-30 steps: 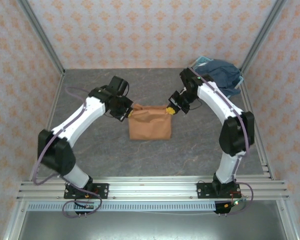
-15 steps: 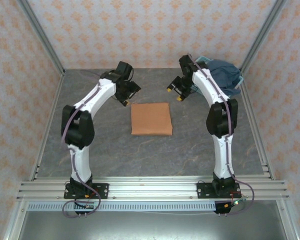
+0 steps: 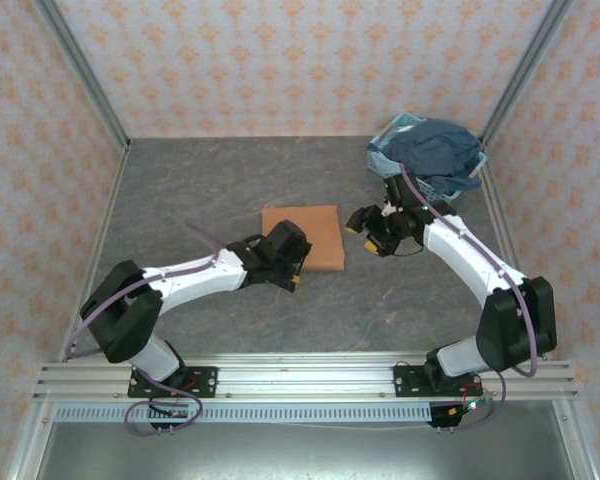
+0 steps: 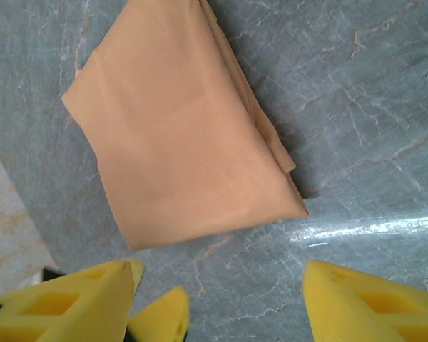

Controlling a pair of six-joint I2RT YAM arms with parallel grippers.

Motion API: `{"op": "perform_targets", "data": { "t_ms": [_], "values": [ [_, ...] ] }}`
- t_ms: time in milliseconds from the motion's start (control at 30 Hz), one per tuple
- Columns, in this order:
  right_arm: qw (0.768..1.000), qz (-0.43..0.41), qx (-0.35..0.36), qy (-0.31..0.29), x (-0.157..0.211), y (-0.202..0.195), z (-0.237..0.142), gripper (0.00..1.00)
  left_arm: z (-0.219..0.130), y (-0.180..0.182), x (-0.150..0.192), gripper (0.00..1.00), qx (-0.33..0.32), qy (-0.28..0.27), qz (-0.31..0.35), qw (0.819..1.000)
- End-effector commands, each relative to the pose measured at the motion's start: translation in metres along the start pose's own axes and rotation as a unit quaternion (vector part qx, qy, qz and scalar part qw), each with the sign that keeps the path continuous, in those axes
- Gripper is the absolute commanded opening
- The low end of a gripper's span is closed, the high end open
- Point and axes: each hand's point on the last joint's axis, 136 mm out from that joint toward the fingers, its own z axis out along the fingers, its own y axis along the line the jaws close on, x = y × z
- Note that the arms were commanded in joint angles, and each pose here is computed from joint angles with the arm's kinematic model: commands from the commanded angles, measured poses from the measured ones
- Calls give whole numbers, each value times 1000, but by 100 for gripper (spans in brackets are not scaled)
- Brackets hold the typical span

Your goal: Fold and stack the t-shirts

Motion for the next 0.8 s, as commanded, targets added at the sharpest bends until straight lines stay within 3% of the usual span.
{"op": "perform_targets", "data": {
  "t_ms": [0, 200, 467, 567, 767],
  "values": [
    [999, -19, -43, -14, -1, 15, -10, 64, 9, -17, 4, 74, 88, -27, -121, 988],
    [998, -27, -58, -6, 10, 18, -20, 64, 30, -1, 0, 72, 92, -56, -158, 982],
    [997, -25, -71, -5, 18, 18, -33, 64, 39, -1, -21, 59, 124, -98, -173, 972],
    [997, -21, -71, -2, 21, 15, -32, 64, 49, 5, -22, 47, 116, -94, -181, 972],
    [997, -12, -70, -4, 23, 12, -33, 64, 58, 2, -43, 12, 121, -112, -195, 967]
  ]
}}
